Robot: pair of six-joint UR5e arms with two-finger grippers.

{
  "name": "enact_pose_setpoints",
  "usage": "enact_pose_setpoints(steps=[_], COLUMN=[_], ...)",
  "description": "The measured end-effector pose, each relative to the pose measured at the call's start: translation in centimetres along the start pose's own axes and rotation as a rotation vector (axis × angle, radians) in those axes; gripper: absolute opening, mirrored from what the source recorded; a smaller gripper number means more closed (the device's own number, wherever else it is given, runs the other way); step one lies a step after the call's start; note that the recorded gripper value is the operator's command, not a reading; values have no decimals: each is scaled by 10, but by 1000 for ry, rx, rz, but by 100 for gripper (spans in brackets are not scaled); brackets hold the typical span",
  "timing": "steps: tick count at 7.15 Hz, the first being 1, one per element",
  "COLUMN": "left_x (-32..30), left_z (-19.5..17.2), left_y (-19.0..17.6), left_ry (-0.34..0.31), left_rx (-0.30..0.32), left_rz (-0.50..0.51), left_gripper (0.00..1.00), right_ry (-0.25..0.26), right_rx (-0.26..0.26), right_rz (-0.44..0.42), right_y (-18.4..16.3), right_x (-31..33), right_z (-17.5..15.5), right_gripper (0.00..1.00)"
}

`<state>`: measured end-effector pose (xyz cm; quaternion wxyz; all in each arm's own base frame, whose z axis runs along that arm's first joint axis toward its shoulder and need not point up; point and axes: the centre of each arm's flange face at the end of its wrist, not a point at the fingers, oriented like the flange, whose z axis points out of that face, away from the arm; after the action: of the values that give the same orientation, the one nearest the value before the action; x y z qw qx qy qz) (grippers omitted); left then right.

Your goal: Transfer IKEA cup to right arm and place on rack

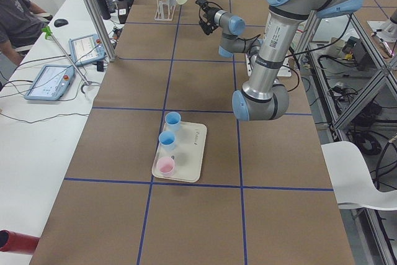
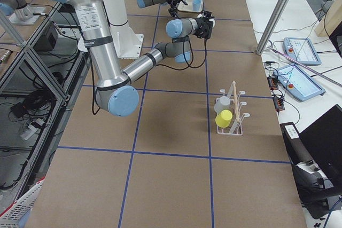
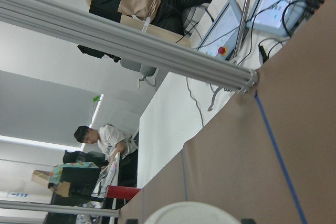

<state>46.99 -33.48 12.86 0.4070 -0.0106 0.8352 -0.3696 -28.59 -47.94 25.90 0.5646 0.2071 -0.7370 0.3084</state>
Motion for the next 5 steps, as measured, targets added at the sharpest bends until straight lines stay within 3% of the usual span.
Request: enact_pose_setpoints(steps=[1, 3, 5], left_x=[4, 22, 39], left_z=[-2, 0, -1], left_y=[-5, -14, -37], left_ry=[-60, -255, -430], left_rx=[42, 148, 228], left_rz=[127, 305, 385], left_gripper=[100, 100, 100], right_ry=[60, 211, 454], right_rx=[75, 252, 440], right_rz=[-115, -300, -515], right_y=[-14, -39, -57], right_x=[14, 30, 37], right_z=[-3, -3, -2], right_gripper=[0, 0, 0])
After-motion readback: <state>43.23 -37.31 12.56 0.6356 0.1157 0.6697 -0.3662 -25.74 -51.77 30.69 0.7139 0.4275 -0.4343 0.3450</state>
